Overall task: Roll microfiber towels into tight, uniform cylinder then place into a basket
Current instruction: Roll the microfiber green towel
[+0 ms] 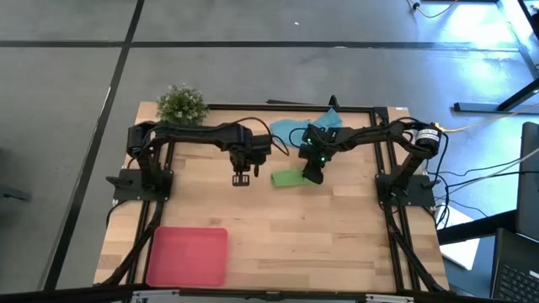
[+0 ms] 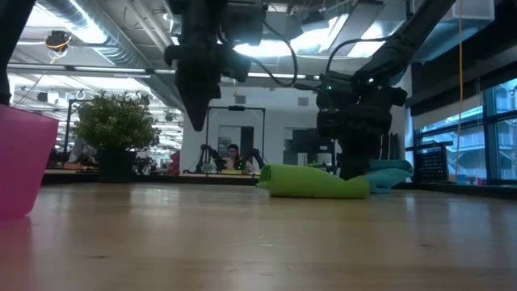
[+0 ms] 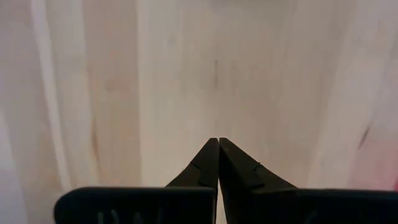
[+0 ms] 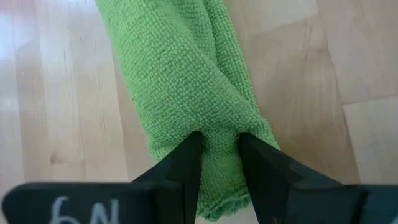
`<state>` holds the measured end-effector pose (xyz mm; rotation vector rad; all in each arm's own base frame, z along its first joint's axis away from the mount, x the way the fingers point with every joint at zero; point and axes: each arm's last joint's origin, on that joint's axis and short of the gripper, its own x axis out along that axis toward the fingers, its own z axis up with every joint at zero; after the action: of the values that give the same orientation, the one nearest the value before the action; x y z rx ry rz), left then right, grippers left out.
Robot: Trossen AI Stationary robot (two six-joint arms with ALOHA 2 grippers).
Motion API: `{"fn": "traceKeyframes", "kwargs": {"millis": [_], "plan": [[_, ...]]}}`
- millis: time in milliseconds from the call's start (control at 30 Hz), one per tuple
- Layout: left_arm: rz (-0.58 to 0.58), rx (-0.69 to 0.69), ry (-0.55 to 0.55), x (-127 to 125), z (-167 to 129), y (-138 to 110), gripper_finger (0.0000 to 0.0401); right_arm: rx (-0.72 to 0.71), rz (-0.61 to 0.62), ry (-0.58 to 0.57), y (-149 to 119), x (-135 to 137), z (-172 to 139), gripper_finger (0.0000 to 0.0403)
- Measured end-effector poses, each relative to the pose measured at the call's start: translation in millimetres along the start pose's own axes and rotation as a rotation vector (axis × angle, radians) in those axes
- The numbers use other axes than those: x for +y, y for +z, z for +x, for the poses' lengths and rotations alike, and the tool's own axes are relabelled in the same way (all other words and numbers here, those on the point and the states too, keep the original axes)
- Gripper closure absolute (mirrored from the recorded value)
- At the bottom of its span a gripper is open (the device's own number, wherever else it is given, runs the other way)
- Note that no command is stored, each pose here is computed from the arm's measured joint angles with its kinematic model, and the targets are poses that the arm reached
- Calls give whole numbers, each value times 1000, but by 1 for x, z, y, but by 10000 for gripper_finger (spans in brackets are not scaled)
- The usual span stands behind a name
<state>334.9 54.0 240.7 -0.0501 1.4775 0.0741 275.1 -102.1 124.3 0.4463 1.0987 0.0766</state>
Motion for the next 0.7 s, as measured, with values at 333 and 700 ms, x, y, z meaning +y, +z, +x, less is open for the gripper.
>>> {"fn": "traceKeyframes", "kwargs": {"millis": [333,700], "plan": [[-79,-52,-4,-22,-2,5,401,-9,-13,-1,1,0,0,288],[-146,-63,-15,-43,-3,6,401,-15,-320,-6,2,0,0,288]]}}
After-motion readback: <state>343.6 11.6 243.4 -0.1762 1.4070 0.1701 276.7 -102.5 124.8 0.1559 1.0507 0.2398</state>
